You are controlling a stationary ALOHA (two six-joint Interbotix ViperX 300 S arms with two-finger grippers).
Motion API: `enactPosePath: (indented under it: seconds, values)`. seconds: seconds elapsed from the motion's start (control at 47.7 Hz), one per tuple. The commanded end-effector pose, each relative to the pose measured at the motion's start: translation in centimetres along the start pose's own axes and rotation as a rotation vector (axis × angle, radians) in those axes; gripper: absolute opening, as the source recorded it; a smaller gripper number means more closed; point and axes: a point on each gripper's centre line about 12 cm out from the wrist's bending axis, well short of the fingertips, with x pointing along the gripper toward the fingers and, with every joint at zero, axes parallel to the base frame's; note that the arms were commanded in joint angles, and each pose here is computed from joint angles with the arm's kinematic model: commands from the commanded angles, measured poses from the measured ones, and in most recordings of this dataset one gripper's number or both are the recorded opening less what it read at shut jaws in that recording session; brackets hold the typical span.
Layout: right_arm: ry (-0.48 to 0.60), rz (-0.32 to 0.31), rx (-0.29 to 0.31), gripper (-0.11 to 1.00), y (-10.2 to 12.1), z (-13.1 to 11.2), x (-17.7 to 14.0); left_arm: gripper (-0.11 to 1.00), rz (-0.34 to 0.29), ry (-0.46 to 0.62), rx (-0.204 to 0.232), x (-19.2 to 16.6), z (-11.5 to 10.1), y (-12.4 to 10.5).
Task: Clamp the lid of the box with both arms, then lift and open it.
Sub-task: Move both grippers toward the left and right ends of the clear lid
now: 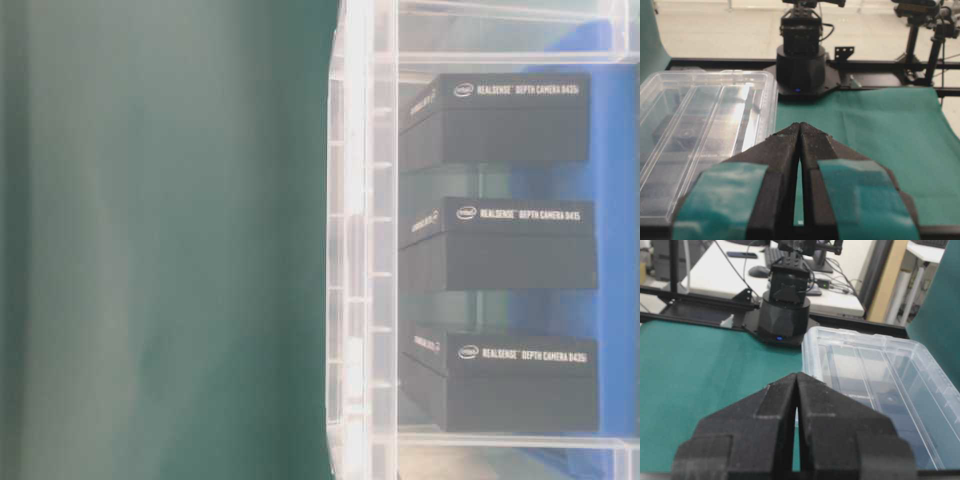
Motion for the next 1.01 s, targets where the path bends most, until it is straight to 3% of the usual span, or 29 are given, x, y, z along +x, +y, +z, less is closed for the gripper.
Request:
enactPosePath:
  seconds: [0.0, 0.168, 0.441, 0.692, 0.986]
  values:
    - [-0.009, -0.005, -0.003, 0.00, -0.1, 0.6, 0.3, 0.02, -0.011, 0.012, 0.007, 0.4, 0.6, -0.2]
    - [0.066, -0.004, -0.005, 0.00, -0.1, 0.4, 0.7, 0.01, -0.013, 0.017, 0.007, 0.5, 0.7, -0.2]
    - [0.060, -0.023, -0.010, 0.00, -0.5, 0.7, 0.8, 0.01, -0.005, 0.009, 0.013, 0.5, 0.9, -0.1]
    - [0.054, -0.169, -0.042, 0.00, -3.6, 1.2, 0.7, 0.01, 0.108, 0.011, 0.074, 0.5, 1.3, 2.2]
    - [0.096, -0.363, -0.081, 0.00, -8.0, 1.7, 0.8, 0.01, 0.307, 0.045, 0.089, -0.3, 1.0, 6.2]
